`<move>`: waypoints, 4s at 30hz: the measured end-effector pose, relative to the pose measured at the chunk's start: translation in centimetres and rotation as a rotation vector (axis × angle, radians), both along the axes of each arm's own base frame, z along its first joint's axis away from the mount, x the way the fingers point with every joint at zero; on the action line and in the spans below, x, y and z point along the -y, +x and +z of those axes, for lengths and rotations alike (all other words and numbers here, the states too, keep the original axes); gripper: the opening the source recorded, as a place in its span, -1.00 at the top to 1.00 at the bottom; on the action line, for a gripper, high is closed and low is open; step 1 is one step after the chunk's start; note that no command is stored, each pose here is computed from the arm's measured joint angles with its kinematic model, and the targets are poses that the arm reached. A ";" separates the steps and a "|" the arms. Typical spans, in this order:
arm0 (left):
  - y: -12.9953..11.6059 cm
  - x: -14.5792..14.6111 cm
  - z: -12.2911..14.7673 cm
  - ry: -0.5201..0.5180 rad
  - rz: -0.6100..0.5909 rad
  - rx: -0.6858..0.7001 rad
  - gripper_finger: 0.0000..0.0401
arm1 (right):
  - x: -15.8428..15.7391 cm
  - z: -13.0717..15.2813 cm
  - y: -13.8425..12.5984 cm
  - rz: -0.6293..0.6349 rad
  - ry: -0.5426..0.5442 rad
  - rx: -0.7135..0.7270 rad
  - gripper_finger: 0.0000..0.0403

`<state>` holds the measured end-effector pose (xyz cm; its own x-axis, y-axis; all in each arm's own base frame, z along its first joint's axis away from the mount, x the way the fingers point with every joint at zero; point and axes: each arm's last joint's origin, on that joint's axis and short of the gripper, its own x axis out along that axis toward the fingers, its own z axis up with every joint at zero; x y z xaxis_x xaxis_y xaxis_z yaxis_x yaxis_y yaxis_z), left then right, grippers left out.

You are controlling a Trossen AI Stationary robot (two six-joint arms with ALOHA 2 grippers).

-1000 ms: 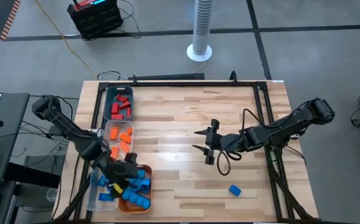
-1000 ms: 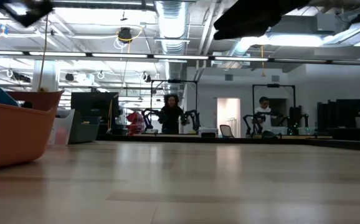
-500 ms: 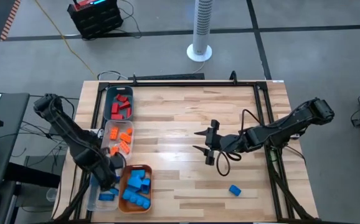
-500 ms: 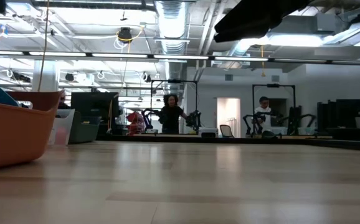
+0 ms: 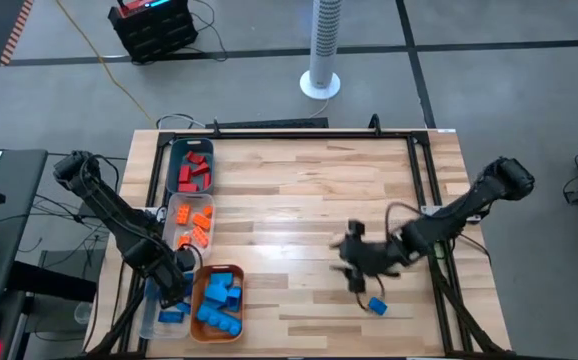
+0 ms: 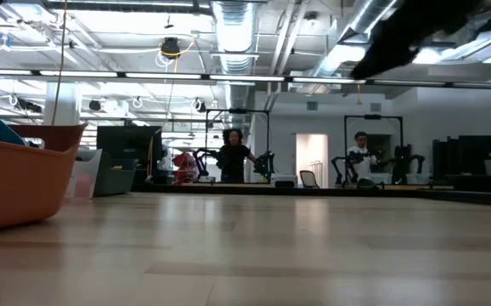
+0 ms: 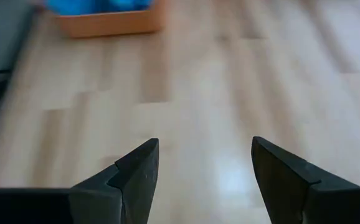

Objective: Sort blocks
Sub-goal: Put the blue game piece into the bottom transparent bin

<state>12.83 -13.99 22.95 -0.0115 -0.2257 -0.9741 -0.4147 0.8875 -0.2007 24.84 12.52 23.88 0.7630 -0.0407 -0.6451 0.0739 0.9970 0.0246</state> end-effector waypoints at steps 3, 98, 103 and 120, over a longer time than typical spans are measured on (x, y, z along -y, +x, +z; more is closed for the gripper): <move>0.2 0.3 0.4 -0.035 -0.003 0.010 -0.17 | -2.7 0.0 -1.5 0.065 0.049 0.000 -0.27; 8.1 0.2 8.3 0.798 -0.989 1.041 -0.15 | 0.7 0.7 11.6 0.245 0.130 0.429 0.39; 9.8 0.7 7.3 0.948 -1.096 0.989 -0.15 | 2.7 1.3 12.4 0.244 0.180 0.481 0.39; 13.6 1.3 5.9 1.274 -1.216 0.899 -0.15 | 3.2 1.5 12.6 0.214 0.268 0.489 0.39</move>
<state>26.46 -15.34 28.83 0.9081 0.2312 -0.3491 0.2573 0.3495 0.9009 37.39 9.29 25.34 0.9474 0.2621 -0.1834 -0.2109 0.9429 0.2579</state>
